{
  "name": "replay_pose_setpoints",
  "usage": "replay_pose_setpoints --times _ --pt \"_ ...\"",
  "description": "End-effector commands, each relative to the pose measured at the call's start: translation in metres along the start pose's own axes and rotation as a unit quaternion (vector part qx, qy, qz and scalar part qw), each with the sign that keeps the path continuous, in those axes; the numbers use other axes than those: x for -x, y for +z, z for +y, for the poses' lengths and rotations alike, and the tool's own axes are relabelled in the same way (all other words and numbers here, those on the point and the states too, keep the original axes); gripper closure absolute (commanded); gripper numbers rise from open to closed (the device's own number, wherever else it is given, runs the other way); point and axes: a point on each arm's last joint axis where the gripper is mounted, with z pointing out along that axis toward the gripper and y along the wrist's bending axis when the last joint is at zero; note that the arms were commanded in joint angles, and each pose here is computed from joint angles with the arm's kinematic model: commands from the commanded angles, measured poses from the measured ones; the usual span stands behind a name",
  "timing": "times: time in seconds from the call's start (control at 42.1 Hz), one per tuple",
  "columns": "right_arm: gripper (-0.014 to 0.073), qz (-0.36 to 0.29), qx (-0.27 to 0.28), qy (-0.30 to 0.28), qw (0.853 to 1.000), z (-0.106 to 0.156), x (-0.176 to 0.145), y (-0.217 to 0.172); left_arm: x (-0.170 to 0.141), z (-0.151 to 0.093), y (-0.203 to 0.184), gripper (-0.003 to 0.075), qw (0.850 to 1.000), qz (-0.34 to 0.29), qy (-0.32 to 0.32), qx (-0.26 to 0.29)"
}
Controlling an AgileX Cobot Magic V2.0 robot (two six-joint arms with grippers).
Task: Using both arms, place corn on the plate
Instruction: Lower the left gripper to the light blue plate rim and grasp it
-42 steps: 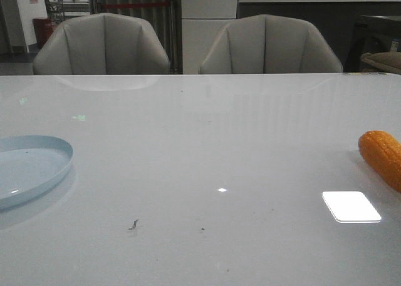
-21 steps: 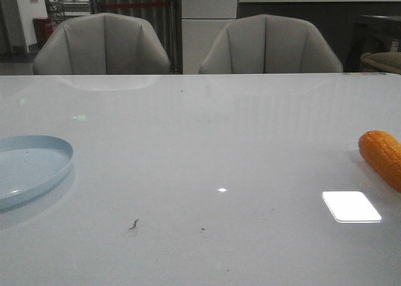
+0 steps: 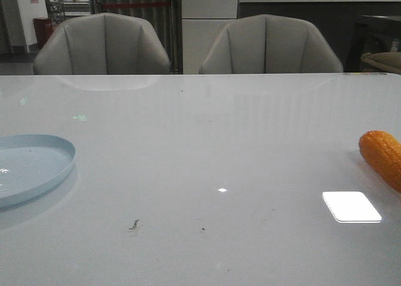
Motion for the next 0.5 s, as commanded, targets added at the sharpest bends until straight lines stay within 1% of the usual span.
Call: replay_pose_setpoints --times 0.0,0.119,0.285,0.404,0.476 --pt "0.0140 -0.056 0.000 -0.005 0.998 0.001 0.019 -0.004 0.014 -0.005 -0.043 0.0631 0.999 -0.035 0.001 -0.007" --pt "0.0140 -0.056 0.000 -0.005 0.998 0.001 0.019 -0.004 0.027 -0.013 -0.078 0.0631 0.999 -0.042 -0.003 -0.033" --pt "0.0140 -0.056 0.000 -0.005 0.998 0.001 0.019 -0.004 0.042 -0.035 -0.127 0.0631 0.992 -0.083 0.001 -0.098" --pt "0.0140 -0.056 0.000 -0.005 0.998 0.001 0.019 -0.004 0.043 -0.065 -0.150 0.0631 0.982 -0.106 0.023 -0.153" --pt "0.0140 -0.056 0.000 -0.005 0.998 0.001 0.019 -0.004 0.040 -0.091 -0.158 0.0631 0.975 -0.111 0.045 -0.186"
